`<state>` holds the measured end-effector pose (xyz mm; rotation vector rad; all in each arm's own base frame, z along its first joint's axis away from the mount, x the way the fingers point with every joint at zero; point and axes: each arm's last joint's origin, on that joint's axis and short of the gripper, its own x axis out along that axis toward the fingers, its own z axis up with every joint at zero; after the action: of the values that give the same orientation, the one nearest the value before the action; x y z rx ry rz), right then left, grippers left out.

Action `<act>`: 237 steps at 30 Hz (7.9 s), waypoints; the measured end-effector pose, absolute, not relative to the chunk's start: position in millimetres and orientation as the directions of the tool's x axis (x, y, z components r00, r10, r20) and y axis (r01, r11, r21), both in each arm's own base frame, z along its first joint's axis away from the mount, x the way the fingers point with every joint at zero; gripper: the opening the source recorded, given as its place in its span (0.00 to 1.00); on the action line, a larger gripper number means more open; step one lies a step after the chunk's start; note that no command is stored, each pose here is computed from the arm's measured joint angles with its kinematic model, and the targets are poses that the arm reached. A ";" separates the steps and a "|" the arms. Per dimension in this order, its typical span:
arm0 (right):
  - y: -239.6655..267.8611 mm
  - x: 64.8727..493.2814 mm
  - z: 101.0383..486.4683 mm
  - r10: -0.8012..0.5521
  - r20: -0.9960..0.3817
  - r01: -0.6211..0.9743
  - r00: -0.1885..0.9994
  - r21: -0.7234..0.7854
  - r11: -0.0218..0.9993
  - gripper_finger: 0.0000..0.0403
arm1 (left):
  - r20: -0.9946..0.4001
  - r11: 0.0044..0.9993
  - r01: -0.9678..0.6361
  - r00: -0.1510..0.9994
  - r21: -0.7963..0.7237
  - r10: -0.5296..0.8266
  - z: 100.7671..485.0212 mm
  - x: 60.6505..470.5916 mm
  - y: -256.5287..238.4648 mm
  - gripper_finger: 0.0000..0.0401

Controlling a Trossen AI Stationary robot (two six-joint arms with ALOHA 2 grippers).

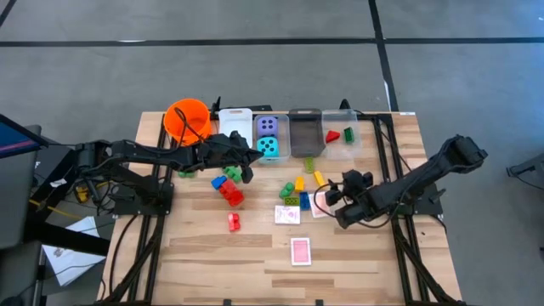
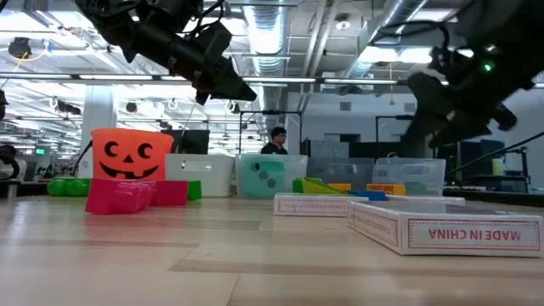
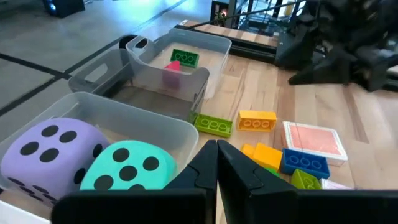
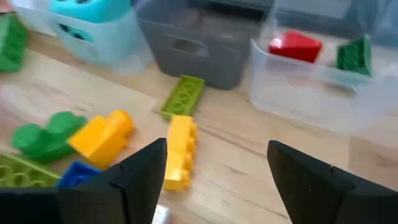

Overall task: Pick & Place Toys
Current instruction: Put the small yellow game piece into the right transparent bin, then put the orange deck of cards into the black bin

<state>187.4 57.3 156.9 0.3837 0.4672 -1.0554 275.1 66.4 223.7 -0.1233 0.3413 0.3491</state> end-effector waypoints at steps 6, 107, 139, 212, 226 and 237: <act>51.3 189.8 151.3 -0.715 -0.571 0.896 0.403 0.085 0.436 0.67 | -0.344 0.926 -0.366 0.885 -0.093 0.315 224.1 275.3 66.4 0.00; -83.1 203.8 237.5 -0.831 -0.548 0.933 -0.093 -0.339 0.119 0.50 | -0.444 0.922 -0.365 0.853 -0.130 0.275 214.4 273.3 55.8 0.00; 119.2 246.4 166.1 -0.720 -0.561 0.894 0.409 0.089 0.439 0.66 | -0.234 0.928 -0.334 0.927 -0.164 0.293 234.9 280.4 57.3 0.00; 202.1 277.6 162.5 -0.580 -0.738 0.895 0.345 0.071 0.441 0.66 | -0.292 0.950 0.016 0.950 -0.311 -0.111 229.3 280.5 -49.1 0.00; 204.0 278.3 161.7 -0.556 -0.757 0.891 0.342 0.073 0.448 0.66 | -0.292 0.950 0.017 0.950 -0.311 -0.112 229.3 280.5 -49.2 0.00; 205.3 282.0 162.6 -0.569 -0.720 0.854 0.397 0.062 0.517 0.66 | -0.292 0.950 0.019 0.949 -0.312 -0.115 229.3 280.5 -49.2 0.00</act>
<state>282.0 205.3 162.6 0.4645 0.7002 -0.9432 280.5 -49.2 229.3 -0.3113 0.3131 -0.0691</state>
